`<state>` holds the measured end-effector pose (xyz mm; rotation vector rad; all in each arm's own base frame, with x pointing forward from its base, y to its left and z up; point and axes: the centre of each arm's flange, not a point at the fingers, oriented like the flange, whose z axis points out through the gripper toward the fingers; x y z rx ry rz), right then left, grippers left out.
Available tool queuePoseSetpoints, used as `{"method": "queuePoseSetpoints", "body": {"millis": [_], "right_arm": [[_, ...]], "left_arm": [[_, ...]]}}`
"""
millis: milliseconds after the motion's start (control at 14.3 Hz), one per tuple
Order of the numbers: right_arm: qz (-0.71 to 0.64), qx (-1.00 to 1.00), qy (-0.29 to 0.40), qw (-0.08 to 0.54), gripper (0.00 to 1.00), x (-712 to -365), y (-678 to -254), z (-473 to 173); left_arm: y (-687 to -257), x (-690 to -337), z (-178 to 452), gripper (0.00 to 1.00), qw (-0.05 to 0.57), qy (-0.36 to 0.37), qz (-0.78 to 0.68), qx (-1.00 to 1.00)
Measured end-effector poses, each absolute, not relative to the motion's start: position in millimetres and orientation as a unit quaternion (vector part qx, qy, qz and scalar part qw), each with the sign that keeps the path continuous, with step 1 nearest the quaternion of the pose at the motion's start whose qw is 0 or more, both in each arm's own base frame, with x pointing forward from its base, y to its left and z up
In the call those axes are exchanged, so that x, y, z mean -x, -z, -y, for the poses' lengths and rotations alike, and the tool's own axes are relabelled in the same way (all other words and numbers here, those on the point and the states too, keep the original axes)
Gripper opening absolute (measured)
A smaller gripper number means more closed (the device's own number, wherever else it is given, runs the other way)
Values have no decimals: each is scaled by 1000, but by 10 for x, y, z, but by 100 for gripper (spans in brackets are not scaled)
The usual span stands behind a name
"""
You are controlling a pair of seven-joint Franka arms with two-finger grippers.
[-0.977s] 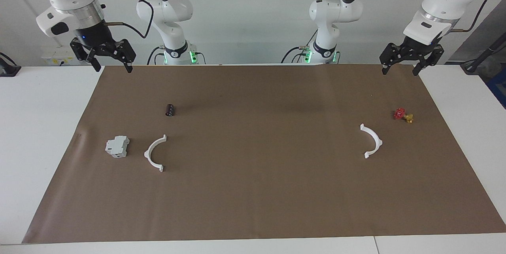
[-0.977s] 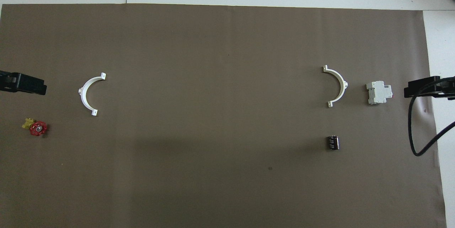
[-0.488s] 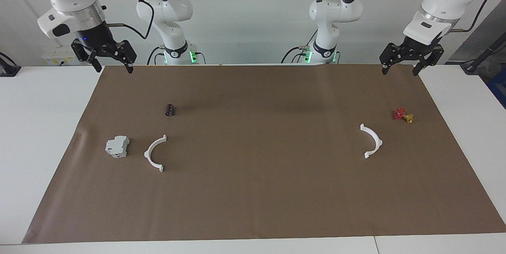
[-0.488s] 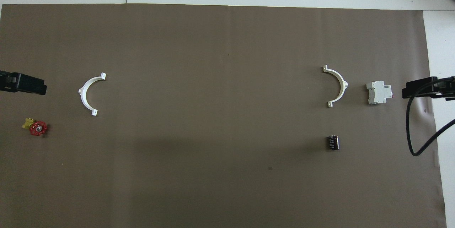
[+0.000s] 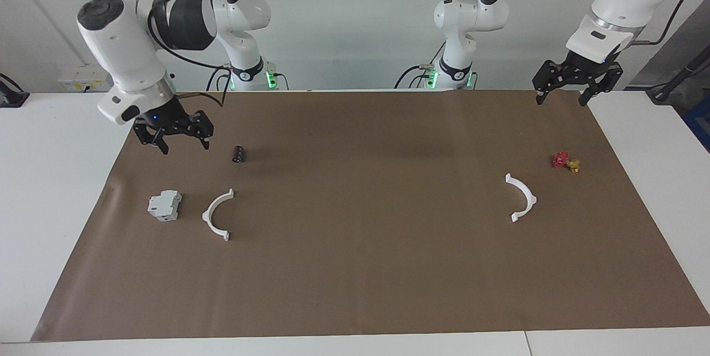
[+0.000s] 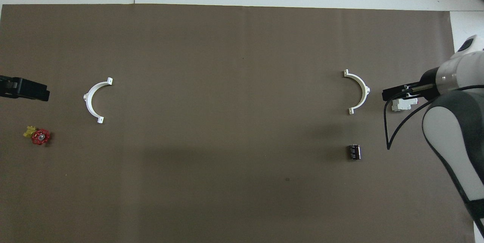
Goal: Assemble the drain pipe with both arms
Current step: 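Reach the right gripper to the white clamp half near it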
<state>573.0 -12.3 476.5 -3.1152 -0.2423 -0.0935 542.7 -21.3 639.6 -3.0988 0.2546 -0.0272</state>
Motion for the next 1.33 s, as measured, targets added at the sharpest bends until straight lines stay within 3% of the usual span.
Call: {"method": "queuePoseSetpoints", "body": {"millis": [488,977,1116,1186,1326], "right_arm": [[133,989,69,-14,100,-5971,-3377,446],[118,989,88,-2,96,-6080,-2900,372],[119,989,89,0,85,-6088,-2878,334],[119,989,89,0,85,-6090,-2880,333],[119,989,90,0,63,-6092,-2882,334]], "left_arm": [[-6395,-5427,213,100,16,9,-82,996],[-6393,-5427,213,100,16,8,-82,996],[-6393,-5427,213,100,16,8,-82,996],[-6393,-5427,214,100,16,8,-82,996],[-6393,-5427,214,100,16,8,-82,996]]}}
